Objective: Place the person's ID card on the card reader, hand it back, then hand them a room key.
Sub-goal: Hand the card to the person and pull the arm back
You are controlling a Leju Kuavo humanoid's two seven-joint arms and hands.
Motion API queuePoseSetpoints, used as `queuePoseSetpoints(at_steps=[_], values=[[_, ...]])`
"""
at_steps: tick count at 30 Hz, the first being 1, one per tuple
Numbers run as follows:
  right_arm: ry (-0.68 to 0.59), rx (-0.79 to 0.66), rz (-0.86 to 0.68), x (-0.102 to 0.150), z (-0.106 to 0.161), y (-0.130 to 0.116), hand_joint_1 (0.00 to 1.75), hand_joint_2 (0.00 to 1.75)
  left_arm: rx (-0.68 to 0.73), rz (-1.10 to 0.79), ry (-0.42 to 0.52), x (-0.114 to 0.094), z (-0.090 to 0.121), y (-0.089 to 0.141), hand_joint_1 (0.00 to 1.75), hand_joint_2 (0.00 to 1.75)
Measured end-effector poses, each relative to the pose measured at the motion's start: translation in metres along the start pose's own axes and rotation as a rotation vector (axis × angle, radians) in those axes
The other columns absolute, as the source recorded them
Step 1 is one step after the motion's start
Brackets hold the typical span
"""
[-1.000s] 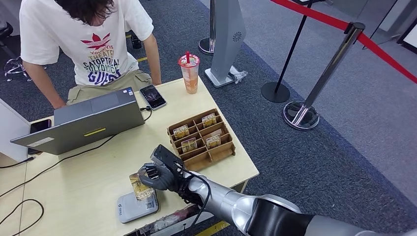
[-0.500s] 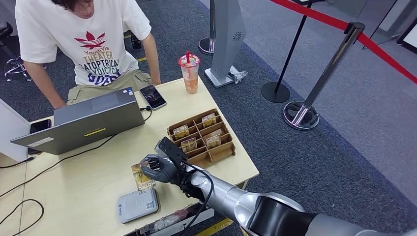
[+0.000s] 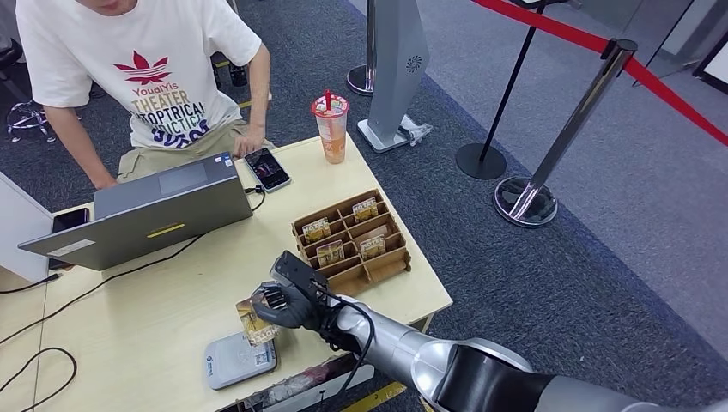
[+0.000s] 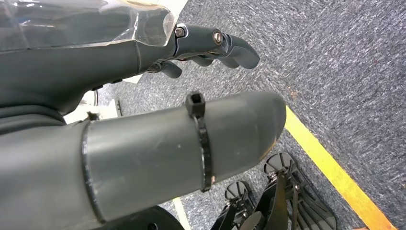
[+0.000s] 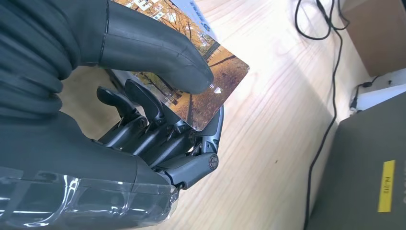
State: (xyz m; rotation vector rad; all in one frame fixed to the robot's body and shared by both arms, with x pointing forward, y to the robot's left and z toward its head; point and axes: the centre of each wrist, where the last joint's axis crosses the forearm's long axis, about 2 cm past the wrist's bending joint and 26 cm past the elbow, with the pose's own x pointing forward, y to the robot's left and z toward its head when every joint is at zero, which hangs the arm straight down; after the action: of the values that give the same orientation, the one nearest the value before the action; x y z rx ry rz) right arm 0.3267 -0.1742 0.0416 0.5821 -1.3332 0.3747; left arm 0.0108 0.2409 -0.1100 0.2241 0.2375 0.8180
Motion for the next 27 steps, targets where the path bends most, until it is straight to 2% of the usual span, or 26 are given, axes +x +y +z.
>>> queuePoseSetpoints(at_steps=[27], values=[[0.134, 0.004, 0.005, -0.023, 0.014, 0.002, 1.75, 1.75, 0.031, 0.009, 0.000, -0.004, -0.001, 0.002, 0.00, 0.00]])
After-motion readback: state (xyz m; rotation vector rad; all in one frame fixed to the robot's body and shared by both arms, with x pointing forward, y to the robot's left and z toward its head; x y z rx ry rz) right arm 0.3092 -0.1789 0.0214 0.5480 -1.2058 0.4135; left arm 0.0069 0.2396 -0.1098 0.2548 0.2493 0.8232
